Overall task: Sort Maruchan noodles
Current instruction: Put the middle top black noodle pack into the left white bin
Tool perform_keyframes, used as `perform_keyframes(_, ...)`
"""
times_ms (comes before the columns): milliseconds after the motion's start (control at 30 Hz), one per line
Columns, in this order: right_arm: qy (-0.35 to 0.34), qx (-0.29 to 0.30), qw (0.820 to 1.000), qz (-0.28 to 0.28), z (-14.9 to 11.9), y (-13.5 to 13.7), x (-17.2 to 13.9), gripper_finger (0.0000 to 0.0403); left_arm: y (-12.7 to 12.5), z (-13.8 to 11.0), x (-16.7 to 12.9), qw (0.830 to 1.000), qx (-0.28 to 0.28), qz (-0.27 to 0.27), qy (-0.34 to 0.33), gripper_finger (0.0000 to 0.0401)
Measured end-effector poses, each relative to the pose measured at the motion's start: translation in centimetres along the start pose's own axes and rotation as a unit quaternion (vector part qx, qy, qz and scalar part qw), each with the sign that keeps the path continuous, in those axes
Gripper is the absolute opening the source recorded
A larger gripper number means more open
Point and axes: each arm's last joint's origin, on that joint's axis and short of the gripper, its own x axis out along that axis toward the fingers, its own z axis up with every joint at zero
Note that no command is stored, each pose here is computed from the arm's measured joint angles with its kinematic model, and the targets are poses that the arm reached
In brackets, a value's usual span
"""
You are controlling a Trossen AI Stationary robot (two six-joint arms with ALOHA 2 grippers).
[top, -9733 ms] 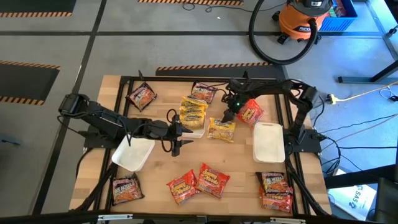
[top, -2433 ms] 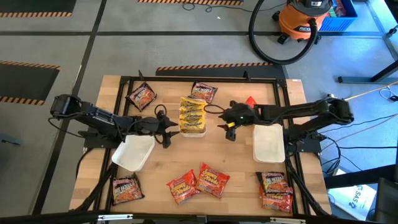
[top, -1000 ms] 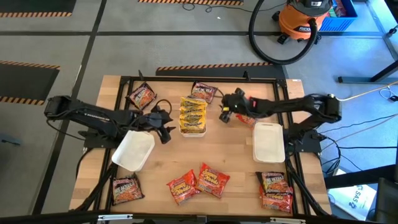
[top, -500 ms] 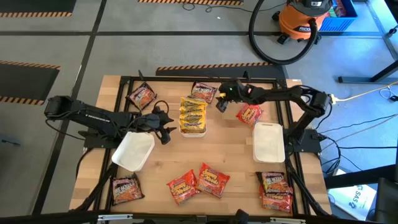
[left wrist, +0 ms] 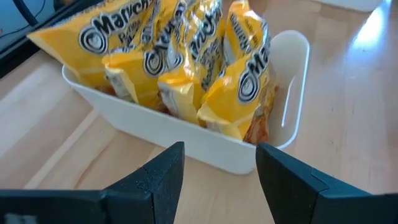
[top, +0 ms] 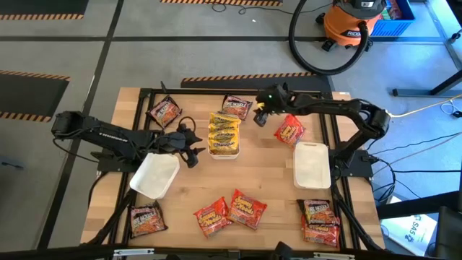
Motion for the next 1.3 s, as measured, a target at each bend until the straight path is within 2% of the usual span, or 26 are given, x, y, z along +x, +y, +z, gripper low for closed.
perform_keyframes(233, -0.055, 0.023, 0.998, -0.005, 0.4, -0.5, 3.8, 0.0188, 0.0, 0.1, 0.0, 1.0, -0.006, -0.002, -0.006, 0.0192)
perform_keyframes(467, -0.017, 0.026, 0.999, 0.012, 1.4, -2.3, 7.5, 0.0188, -0.1, 0.2, 0.0, 1.0, -0.006, -0.004, -0.008, 0.0192)
perform_keyframes(567, 0.022, 0.02, 0.999, 0.015, 1.5, -3.1, 8.9, 0.0188, -0.1, 0.2, 0.0, 1.0, -0.005, -0.003, -0.011, 0.0192)
perform_keyframes(700, 0.05, 0.014, 0.998, 0.021, 1.5, -3.4, 9.8, 0.0188, -0.1, 0.3, 0.0, 1.0, -0.005, -0.003, -0.012, 0.0192)
perform_keyframes(1033, 0.146, 0.0, 0.989, 0.033, 0.0, -3.1, 9.4, 0.0188, -0.1, 0.3, 0.0, 1.0, -0.005, -0.004, -0.014, 0.0192)
perform_keyframes(1300, 0.284, -0.01, 0.957, 0.052, -1.7, -1.4, 6.8, 0.0188, -0.1, 0.3, 0.0, 1.0, -0.009, -0.005, -0.013, 0.0192)
